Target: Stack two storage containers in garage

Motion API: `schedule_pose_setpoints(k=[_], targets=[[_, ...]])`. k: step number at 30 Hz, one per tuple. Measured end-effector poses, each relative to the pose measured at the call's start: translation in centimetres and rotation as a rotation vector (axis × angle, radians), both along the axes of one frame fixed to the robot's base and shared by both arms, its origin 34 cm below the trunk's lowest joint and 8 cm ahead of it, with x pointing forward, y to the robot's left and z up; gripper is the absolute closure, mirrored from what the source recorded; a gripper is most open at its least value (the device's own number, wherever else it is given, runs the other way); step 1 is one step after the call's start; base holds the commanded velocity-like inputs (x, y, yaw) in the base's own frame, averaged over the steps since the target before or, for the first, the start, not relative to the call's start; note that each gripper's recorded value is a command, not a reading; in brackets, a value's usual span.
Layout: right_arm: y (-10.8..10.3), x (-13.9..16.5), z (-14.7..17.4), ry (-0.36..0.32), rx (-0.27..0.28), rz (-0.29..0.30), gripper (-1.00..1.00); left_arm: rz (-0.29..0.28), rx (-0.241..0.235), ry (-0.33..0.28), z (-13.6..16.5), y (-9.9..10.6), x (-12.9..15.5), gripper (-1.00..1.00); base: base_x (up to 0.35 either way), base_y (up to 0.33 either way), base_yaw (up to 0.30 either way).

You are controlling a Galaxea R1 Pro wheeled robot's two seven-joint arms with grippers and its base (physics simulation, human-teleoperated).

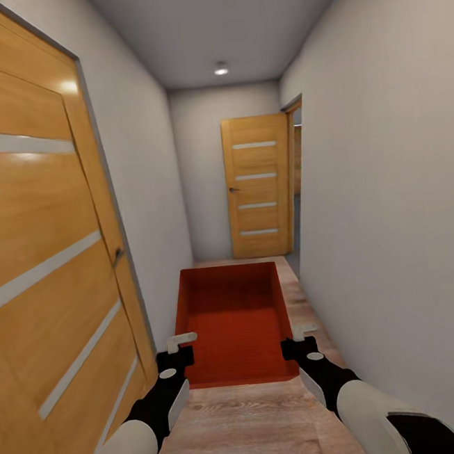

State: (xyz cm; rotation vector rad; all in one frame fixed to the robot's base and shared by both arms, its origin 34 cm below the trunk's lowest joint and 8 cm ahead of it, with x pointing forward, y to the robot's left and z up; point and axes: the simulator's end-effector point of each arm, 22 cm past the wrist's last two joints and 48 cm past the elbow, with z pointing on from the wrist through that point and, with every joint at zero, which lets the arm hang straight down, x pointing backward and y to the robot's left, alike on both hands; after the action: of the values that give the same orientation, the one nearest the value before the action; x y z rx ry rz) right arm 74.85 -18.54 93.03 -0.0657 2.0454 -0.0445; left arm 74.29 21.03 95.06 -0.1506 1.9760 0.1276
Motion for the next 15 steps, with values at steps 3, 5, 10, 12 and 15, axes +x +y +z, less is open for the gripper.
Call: schedule_pose_setpoints(k=[3, 5, 10, 12, 15], targets=[[0.0, 0.01, 0.01, 0.0, 0.0, 0.0, 1.0, 0.0, 0.0, 0.0, 0.02, 0.0, 0.01, 1.0, 0.325, 0.0, 0.0], [0.0, 0.0, 0.01, 0.0, 0.0, 0.0, 1.0, 0.0, 0.0, 0.0, 0.01, 0.0, 0.01, 1.0, 0.325, 0.0, 0.0], [0.0, 0.0, 0.01, 0.0, 0.0, 0.0, 1.0, 0.0, 0.0, 0.0, 0.02, 0.0, 0.01, 1.0, 0.325, 0.0, 0.0], [0.0, 0.0, -0.01, 0.0, 0.0, 0.0, 1.0, 0.0, 0.0, 0.0, 0.0, 0.0, 0.0, 1.0, 0.325, 0.0, 0.0], [0.0, -0.01, -0.01, 0.0, 0.0, 0.0, 1.0, 0.0, 0.0, 0.0, -0.01, 0.0, -0.01, 1.0, 0.325, 0.0, 0.0]])
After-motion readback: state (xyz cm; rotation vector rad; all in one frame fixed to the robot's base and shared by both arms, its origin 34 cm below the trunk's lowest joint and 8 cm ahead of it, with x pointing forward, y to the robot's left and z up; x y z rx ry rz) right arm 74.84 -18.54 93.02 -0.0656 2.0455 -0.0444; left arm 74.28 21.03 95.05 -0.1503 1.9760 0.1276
